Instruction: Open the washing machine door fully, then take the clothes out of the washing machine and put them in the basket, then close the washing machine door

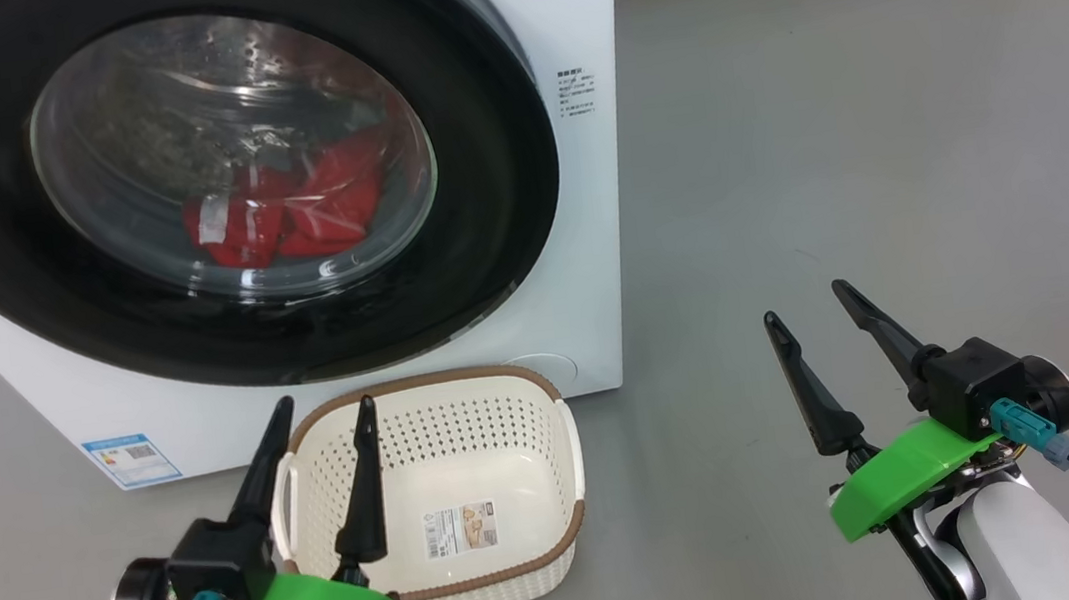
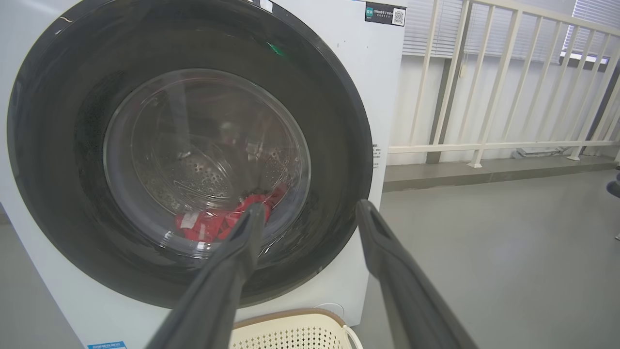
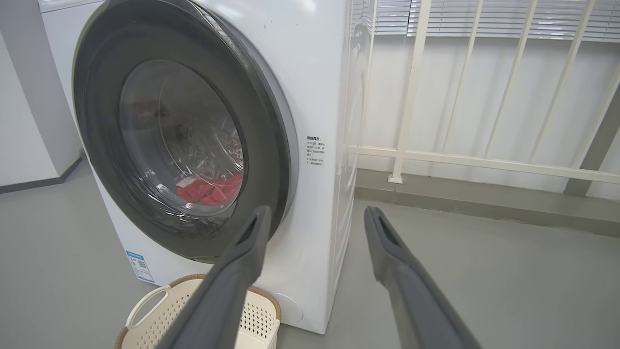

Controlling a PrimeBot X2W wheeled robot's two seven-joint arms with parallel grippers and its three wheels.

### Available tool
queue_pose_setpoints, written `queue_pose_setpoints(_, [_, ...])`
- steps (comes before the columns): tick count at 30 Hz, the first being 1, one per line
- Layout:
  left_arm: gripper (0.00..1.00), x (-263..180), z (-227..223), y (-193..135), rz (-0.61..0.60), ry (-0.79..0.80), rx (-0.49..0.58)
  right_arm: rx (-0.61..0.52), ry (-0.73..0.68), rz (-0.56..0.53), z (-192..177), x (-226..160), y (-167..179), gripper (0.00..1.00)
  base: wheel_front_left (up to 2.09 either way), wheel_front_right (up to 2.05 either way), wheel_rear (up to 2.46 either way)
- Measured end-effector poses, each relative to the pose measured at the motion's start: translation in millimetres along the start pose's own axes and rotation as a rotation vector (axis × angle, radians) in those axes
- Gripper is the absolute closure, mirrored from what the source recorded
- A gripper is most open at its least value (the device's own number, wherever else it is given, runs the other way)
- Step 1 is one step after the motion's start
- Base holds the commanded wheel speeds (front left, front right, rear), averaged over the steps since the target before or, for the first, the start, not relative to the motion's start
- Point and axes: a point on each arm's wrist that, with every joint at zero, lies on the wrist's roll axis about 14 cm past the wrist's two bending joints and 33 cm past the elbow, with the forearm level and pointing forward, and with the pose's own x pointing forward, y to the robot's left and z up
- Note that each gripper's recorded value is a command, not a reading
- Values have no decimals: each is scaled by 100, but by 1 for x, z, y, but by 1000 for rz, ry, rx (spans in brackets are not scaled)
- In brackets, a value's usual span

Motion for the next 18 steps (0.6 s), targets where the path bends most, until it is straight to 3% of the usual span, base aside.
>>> queue_pose_setpoints(8, [0,0,-4,2,3,10,2,2,7,0,-3,1,0,0,0,0,0])
queue_pose_setpoints(9, [0,0,-5,2,3,12,6,2,8,0,-4,1,0,23,0,0,0])
queue_pose_setpoints(10, [0,0,-6,2,4,15,6,2,9,0,-4,2,0,61,0,0,0])
queue_pose_setpoints(11, [0,1,-7,3,4,18,6,4,10,0,-4,3,0,90,0,0,0])
queue_pose_setpoints(12, [0,1,-8,3,5,19,6,8,10,0,-5,4,0,100,0,0,0])
queue_pose_setpoints(18, [0,10,-2,5,2,-6,15,93,-11,-19,-1,19,-5,100,0,0,0])
